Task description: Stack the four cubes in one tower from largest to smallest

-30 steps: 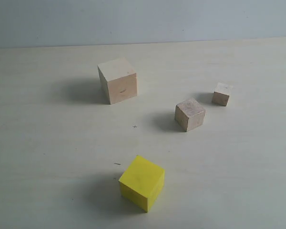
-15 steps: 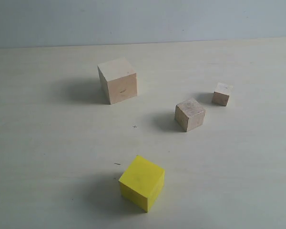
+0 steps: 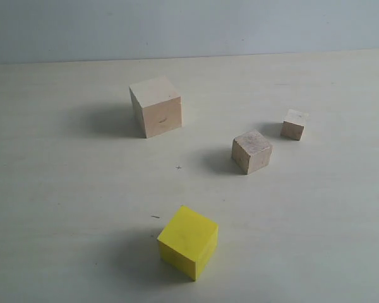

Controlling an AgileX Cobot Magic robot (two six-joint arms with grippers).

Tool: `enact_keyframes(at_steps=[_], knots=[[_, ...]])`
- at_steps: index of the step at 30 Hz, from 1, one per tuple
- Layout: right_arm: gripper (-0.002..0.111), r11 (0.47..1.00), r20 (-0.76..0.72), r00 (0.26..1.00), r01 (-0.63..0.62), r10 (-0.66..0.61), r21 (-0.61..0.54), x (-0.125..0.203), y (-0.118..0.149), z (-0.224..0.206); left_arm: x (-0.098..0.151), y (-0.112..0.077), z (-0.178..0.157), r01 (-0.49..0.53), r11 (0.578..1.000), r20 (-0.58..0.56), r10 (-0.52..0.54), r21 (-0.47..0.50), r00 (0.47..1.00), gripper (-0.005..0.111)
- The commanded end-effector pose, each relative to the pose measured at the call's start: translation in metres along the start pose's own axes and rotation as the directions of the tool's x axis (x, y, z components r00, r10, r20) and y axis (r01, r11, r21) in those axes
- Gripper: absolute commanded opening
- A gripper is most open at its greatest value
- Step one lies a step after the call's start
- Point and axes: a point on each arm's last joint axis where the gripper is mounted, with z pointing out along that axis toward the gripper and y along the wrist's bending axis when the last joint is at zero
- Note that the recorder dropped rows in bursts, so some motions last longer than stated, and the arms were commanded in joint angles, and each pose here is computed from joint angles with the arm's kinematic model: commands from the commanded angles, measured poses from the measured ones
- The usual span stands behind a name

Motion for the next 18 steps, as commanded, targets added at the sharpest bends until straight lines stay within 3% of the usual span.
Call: enact_keyframes(at_steps=[1, 5, 10, 18], knots=[[0.0, 1.0, 0.006, 1.0, 0.006, -0.006, -0.001, 0.001, 0.0, 0.0, 0.041, -0.007, 0.041, 0.116, 0.993, -0.287, -0.11, 0.006, 0.952, 0.0], [0.0, 1.0, 0.006, 1.0, 0.004, -0.004, -0.001, 0.001, 0.0, 0.0, 0.058, -0.01, 0.056, 0.269, 0.963, -0.356, -0.263, -0.032, 0.897, 0.0], [0.0, 1.0, 0.006, 1.0, 0.004, -0.004, -0.001, 0.001, 0.0, 0.0, 0.049, -0.016, 0.058, 0.293, 0.954, -0.277, -0.268, 0.053, 0.923, 0.0], [0.0, 1.0, 0.052, 0.999, 0.005, -0.005, -0.001, -0.003, 0.0, 0.0, 0.045, -0.018, 0.059, 0.301, 0.95, -0.246, -0.273, 0.087, 0.93, 0.0]])
